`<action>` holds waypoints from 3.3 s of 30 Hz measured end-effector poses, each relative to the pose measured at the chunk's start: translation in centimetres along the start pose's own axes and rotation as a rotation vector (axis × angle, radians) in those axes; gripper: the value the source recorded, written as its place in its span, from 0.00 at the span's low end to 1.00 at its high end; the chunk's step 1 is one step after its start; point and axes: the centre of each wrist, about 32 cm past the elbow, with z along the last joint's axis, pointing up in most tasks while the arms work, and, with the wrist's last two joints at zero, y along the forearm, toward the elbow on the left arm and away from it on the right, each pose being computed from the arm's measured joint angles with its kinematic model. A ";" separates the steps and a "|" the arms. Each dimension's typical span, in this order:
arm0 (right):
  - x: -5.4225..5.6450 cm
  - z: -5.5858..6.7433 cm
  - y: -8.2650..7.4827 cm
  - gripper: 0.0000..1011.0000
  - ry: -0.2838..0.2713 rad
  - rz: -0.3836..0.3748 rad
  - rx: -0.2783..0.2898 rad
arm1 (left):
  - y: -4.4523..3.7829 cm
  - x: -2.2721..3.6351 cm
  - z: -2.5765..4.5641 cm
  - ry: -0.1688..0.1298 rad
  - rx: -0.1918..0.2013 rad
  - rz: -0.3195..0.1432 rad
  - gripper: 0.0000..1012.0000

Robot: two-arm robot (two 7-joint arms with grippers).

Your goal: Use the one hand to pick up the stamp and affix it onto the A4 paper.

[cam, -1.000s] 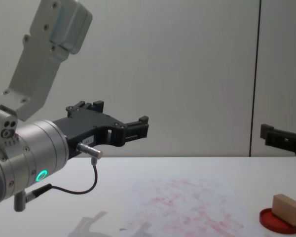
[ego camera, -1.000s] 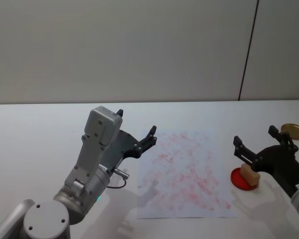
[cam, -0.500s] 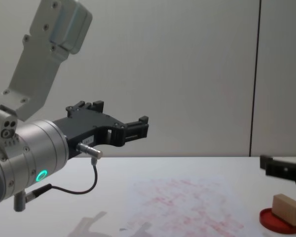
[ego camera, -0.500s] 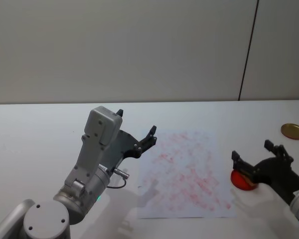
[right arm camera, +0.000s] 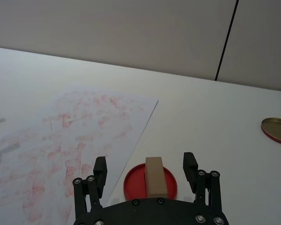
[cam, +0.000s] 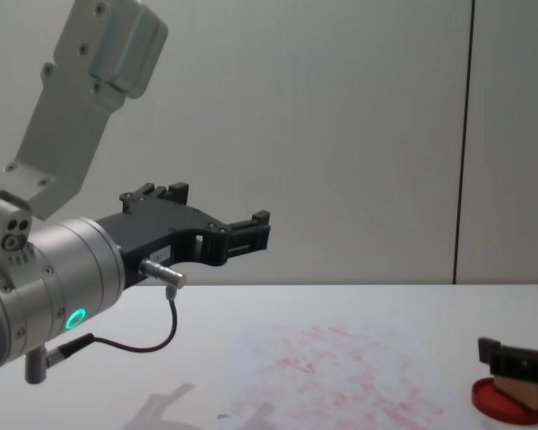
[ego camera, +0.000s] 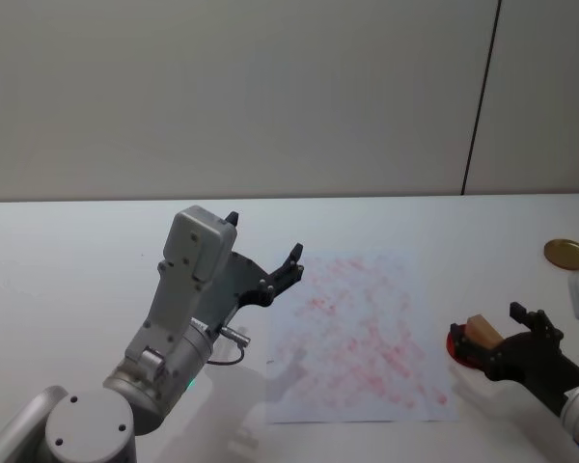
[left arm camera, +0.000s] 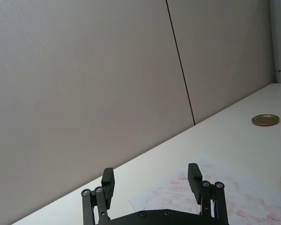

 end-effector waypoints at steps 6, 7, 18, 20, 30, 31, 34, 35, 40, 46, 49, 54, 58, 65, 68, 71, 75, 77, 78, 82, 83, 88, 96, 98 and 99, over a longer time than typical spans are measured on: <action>0.3 -0.5 0.4 0.99 0.007 0.003 -0.030 | 0.00 0.00 0.00 0.000 0.000 0.000 0.98; 0.4 -0.6 0.4 0.99 0.008 0.003 -0.033 | 0.00 0.00 0.00 0.000 0.000 0.000 0.98; 0.7 -1.2 1.1 0.75 0.022 0.005 -0.065 | 0.00 0.00 0.00 0.000 0.000 0.000 0.98; 0.7 -1.3 1.2 0.70 0.024 0.005 -0.067 | 0.00 0.00 0.00 0.000 0.000 0.000 0.98; 0.7 -1.6 1.3 0.38 0.017 0.006 -0.062 | 0.00 0.00 0.00 0.000 0.000 0.000 0.98; 0.7 -1.6 1.3 0.34 0.014 0.006 -0.059 | 0.00 0.00 0.00 0.000 0.000 0.000 0.98; 0.7 -1.6 1.3 0.24 0.005 0.006 -0.050 | 0.00 0.00 0.00 0.000 0.000 0.000 0.98; 0.7 -1.6 1.3 0.23 0.003 0.006 -0.048 | 0.00 0.00 0.00 0.000 0.000 0.000 0.98; 0.6 -1.6 1.3 0.22 -0.017 0.005 -0.026 | 0.00 0.00 0.00 0.000 0.000 0.000 0.98; 0.4 -1.3 1.3 0.22 -0.036 0.015 0.006 | 0.00 0.00 0.00 0.000 0.000 0.000 0.98; 0.3 -1.1 1.3 0.22 -0.038 0.031 0.018 | 0.00 0.00 0.00 0.000 0.000 0.000 0.98; -0.1 -0.8 1.4 0.22 -0.036 0.066 0.030 | 0.00 0.00 0.00 0.000 0.000 0.000 0.98; -0.6 -0.6 1.6 0.22 -0.029 0.105 0.031 | 0.00 0.00 0.00 0.000 0.000 0.000 0.98; -1.5 -0.6 1.8 0.22 -0.021 0.158 0.016 | 0.00 0.00 0.00 0.000 0.000 0.000 0.98; -1.8 -0.7 1.8 0.22 -0.022 0.172 0.008 | 0.00 0.00 0.00 0.000 0.000 0.000 0.98; -2.2 -0.9 1.9 0.22 -0.025 0.185 -0.007 | 0.00 0.00 0.00 0.000 0.000 0.000 0.98; -2.4 -1.1 2.0 0.22 -0.030 0.194 -0.025 | 0.00 0.00 0.00 0.000 0.000 0.000 0.98; -2.5 -1.2 2.0 0.22 -0.032 0.195 -0.031 | 0.00 0.00 0.00 0.000 0.000 0.000 0.98; -2.5 -1.2 2.0 0.22 -0.033 0.196 -0.034 | 0.00 0.00 0.00 0.000 0.000 0.000 0.98; -2.6 -1.5 2.0 0.22 -0.039 0.199 -0.051 | 0.00 0.00 0.00 0.000 0.000 0.000 0.98; -2.6 -1.5 2.0 0.22 -0.039 0.200 -0.054 | 0.00 0.00 0.00 0.000 0.000 0.000 0.98; -2.6 -1.6 2.0 0.22 -0.043 0.201 -0.068 | 0.00 0.00 0.00 0.000 0.000 0.000 0.98; -2.5 -1.6 2.1 0.22 -0.042 0.205 -0.080 | 0.00 0.00 0.00 0.000 0.000 0.000 0.98; -2.5 -1.6 2.2 0.22 -0.041 0.206 -0.084 | 0.00 0.00 0.00 0.000 0.000 0.000 0.98; -2.5 -1.6 2.2 0.22 -0.040 0.206 -0.085 | 0.00 0.00 0.00 0.000 0.000 0.000 0.98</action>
